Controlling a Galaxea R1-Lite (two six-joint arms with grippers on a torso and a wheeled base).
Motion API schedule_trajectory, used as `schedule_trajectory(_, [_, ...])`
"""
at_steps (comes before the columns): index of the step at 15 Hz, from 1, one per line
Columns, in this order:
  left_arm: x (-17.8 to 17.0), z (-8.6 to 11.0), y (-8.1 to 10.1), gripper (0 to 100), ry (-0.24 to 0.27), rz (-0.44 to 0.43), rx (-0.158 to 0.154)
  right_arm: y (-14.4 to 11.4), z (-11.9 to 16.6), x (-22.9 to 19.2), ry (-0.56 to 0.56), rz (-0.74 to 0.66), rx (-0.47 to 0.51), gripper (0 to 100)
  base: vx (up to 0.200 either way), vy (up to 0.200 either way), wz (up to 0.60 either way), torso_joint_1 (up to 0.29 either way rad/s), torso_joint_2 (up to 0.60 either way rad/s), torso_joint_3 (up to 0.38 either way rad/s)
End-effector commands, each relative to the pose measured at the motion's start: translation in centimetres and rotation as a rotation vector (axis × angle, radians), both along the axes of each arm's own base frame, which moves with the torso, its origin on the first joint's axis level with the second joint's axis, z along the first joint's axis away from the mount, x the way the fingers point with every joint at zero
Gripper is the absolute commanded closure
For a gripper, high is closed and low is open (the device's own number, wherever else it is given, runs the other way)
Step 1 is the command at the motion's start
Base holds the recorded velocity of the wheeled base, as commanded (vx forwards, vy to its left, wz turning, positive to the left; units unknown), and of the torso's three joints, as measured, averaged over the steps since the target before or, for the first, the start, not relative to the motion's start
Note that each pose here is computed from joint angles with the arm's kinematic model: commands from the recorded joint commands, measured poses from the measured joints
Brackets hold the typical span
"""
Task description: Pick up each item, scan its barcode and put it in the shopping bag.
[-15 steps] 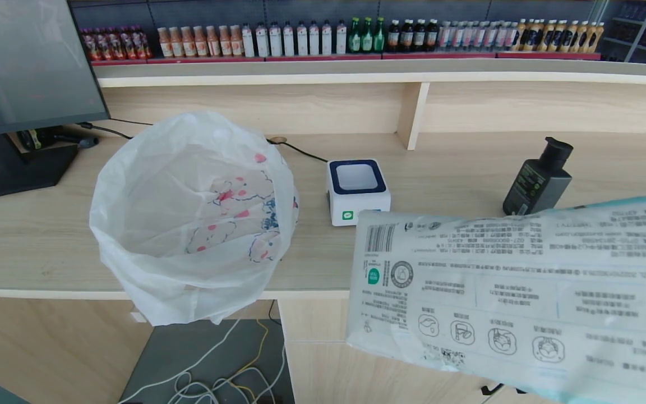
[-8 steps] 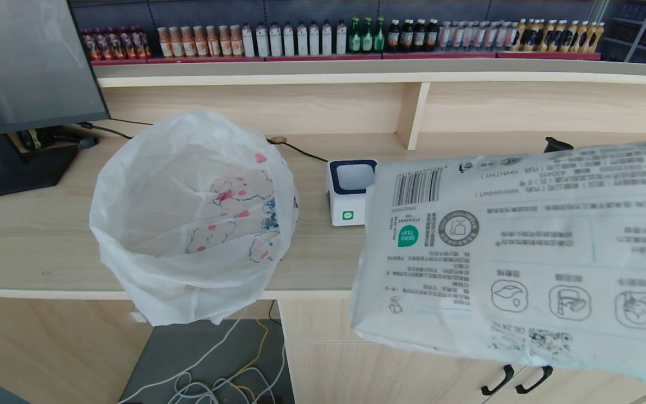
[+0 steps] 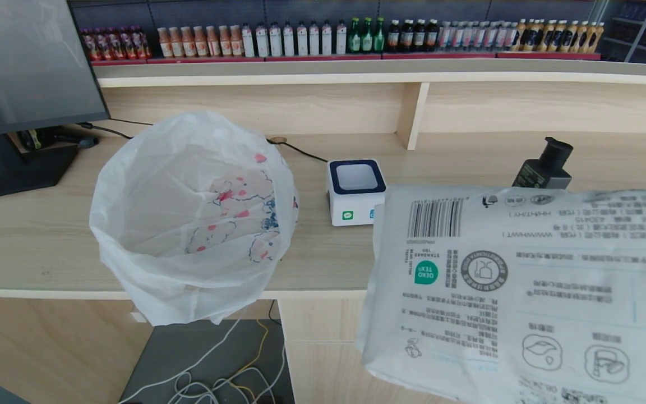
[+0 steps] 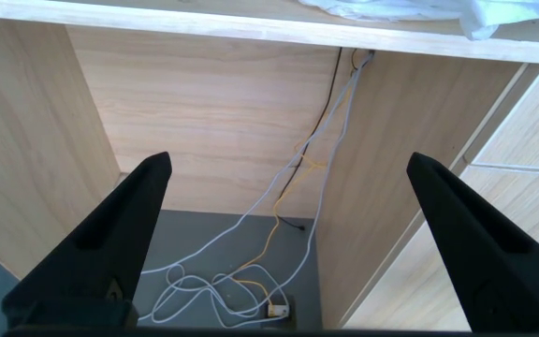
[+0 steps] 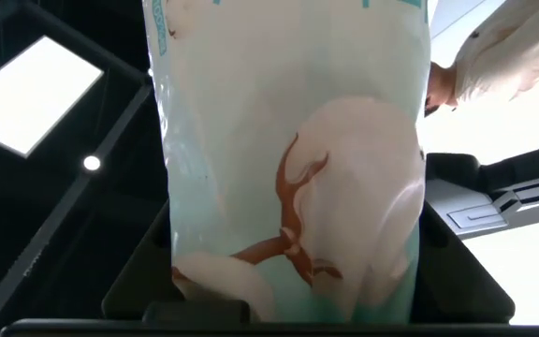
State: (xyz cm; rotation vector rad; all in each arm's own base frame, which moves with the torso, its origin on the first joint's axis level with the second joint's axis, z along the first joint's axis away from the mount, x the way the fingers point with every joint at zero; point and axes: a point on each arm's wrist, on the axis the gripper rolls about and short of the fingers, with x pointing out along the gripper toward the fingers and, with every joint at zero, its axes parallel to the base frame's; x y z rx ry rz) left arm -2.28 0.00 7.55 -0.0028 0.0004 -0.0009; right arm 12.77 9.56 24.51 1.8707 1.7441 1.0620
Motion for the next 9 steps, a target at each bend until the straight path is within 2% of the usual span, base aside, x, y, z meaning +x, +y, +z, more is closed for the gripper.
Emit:
schedule_trajectory(1, [0.00,0.00,0.00,0,0.000,-0.001,0.000,0.04,-0.03,0.05,0.075,0.021,-0.004,100,0.000,0.000,0.00,0.000,0.00,0.000])
schedule_trajectory(9, [0.00,0.00,0.00,0,0.000,0.001,0.000,0.61,-0.28,0.64,0.078,0.034,-0.006,100,0.000,0.000,0.00,0.000,0.00,0.000])
